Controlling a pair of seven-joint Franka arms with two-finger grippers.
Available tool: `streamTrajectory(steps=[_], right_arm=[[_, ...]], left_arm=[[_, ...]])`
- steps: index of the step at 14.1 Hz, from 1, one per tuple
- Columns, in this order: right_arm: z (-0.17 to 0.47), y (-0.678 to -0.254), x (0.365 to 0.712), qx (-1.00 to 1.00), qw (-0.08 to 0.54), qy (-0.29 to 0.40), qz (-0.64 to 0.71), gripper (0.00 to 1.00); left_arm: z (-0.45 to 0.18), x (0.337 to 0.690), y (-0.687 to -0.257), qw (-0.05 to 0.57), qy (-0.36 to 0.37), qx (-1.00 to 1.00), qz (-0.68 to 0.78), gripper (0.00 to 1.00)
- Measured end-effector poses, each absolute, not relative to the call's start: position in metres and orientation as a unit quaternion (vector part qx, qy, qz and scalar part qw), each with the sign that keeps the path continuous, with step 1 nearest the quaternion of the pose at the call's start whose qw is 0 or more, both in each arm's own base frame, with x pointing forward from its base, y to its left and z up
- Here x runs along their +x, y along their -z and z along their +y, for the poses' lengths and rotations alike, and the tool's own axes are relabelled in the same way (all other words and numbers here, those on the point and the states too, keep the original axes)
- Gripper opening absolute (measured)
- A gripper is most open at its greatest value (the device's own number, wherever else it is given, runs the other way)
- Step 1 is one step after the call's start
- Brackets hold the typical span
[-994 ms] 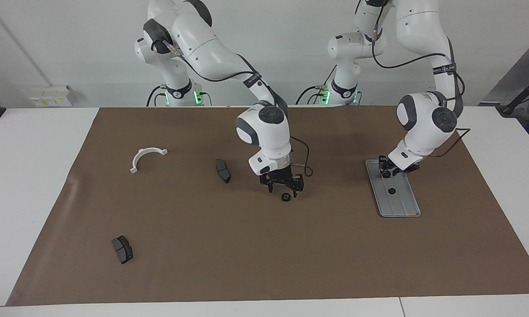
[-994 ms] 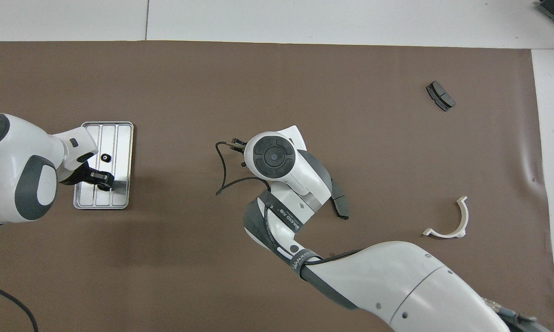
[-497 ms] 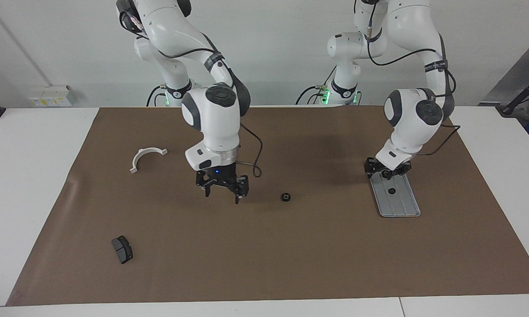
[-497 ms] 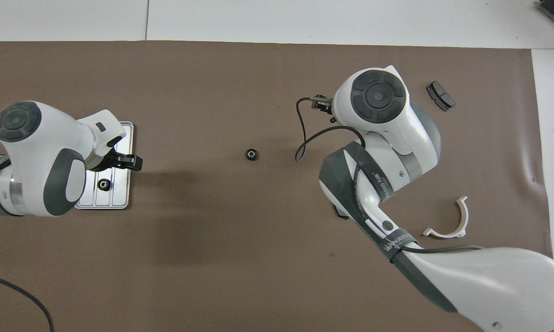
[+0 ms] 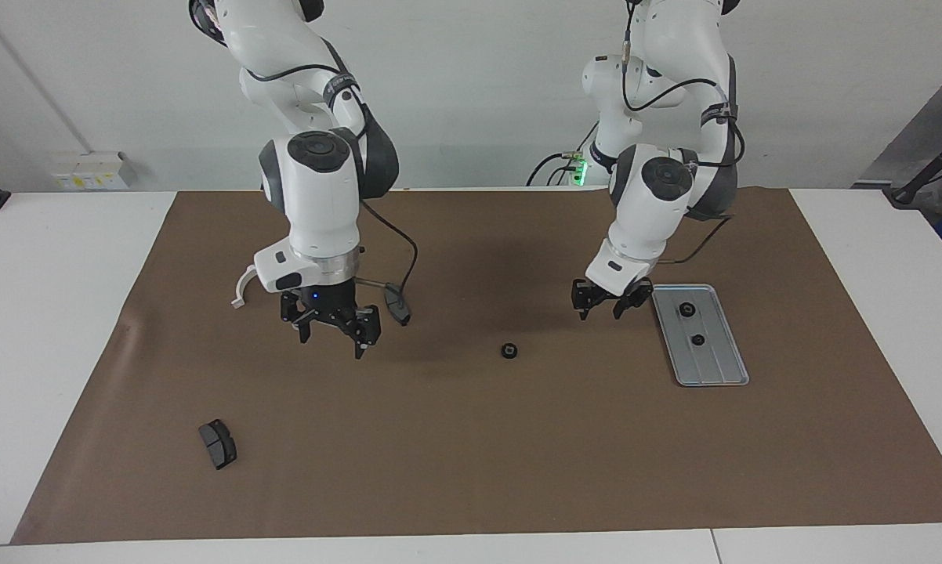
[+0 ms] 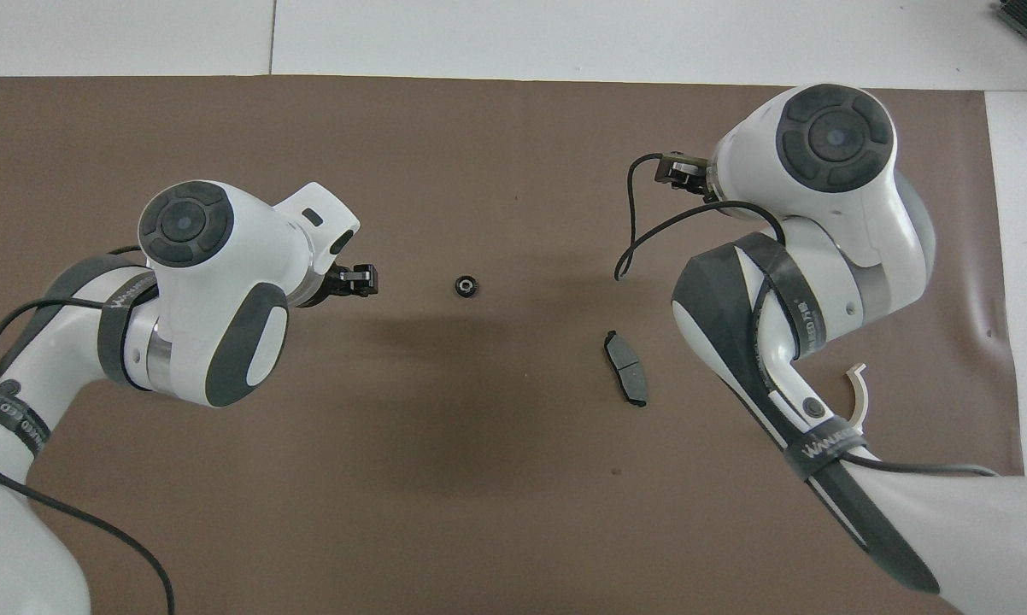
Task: Pick bearing gear from pile to tray
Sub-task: 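Release the third gear mid-table with the right gripper while the left gripper reaches, then grasp the third gear with the left gripper while the right gripper returns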
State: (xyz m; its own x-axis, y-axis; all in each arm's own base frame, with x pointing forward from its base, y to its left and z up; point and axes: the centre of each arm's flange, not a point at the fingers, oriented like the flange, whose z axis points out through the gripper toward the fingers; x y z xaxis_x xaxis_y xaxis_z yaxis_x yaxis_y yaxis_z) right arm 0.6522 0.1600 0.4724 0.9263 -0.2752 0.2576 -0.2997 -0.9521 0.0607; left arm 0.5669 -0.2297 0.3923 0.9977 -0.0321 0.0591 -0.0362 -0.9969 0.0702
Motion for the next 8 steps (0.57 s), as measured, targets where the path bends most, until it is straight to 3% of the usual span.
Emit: streamTrajectory(steps=[8], right_arm=[[0.008,-0.563,0.616,0.991,0.035,-0.064,-0.109,1.0]], left_arm=[[-0.326,0.605,-0.377,0.057,-0.034,0.998,0.012,0.65]])
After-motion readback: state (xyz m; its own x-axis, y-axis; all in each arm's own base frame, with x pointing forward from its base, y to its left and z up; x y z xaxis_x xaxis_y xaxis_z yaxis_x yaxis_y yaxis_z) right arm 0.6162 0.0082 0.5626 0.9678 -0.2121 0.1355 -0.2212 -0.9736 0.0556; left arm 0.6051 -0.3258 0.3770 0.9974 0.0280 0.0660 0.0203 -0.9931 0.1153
